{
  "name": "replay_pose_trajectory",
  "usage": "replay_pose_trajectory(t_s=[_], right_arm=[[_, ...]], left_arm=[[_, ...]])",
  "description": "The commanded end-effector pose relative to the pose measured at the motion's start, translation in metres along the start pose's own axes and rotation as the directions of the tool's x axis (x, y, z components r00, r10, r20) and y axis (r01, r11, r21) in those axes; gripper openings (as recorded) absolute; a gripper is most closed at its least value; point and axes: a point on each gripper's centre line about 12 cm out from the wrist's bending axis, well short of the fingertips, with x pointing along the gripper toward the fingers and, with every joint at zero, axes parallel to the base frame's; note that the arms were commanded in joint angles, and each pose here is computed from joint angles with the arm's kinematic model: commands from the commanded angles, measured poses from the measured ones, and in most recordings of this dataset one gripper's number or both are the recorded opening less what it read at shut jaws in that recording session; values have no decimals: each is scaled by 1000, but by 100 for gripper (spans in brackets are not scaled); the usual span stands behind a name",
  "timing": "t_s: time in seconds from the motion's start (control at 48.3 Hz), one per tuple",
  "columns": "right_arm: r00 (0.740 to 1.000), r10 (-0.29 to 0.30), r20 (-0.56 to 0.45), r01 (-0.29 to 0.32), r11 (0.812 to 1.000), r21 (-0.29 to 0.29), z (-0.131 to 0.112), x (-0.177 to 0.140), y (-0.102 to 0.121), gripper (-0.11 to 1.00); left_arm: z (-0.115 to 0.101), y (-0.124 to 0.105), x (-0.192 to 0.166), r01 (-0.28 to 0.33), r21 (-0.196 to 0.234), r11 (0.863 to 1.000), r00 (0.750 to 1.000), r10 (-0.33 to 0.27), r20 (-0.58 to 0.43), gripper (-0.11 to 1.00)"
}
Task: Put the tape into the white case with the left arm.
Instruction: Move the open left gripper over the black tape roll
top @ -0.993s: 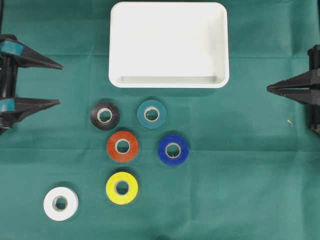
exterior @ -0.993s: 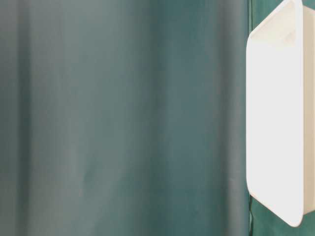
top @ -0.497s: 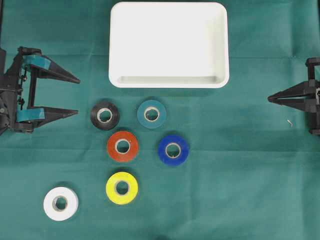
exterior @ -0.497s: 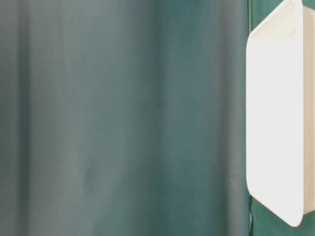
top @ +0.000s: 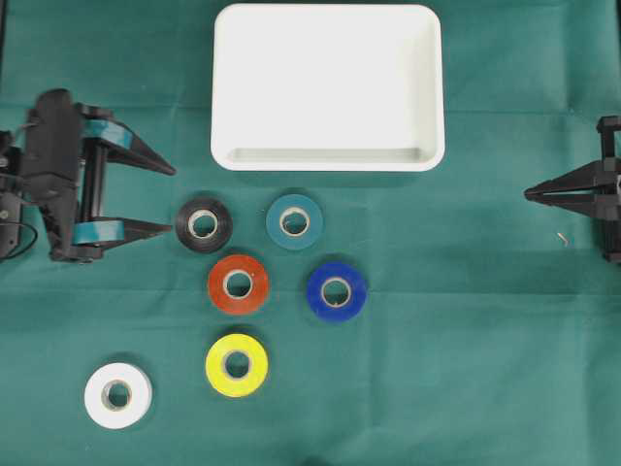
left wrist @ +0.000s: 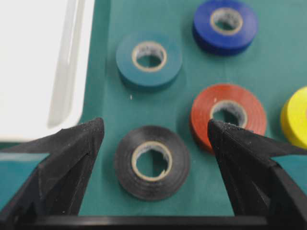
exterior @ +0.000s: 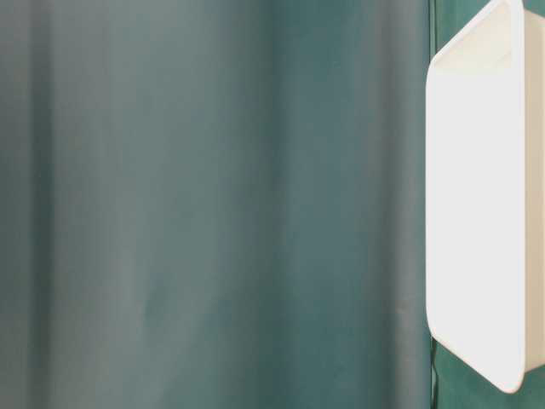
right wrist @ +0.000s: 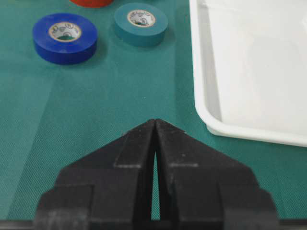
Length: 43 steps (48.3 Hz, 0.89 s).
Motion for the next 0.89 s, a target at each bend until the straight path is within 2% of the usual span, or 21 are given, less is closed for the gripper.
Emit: replay_pose_trajectory(t_s=[0.0, 0.29, 0.869], right_arm=[[1000, -1, 6, 1, 1000, 0, 4, 1, 0, -9], [1000, -1, 3, 1, 1000, 3, 3, 1, 0, -9], [1000, -1, 2, 1, 1000, 2, 2, 1, 0, -9]], left_arm=[[14, -1, 4, 3, 5, 1000, 1000, -3, 9, 100], [22, -1, 14, 0, 6, 1000, 1000, 0, -14, 100], [20, 0, 14, -4, 1, 1000, 1000, 4, -23, 100]])
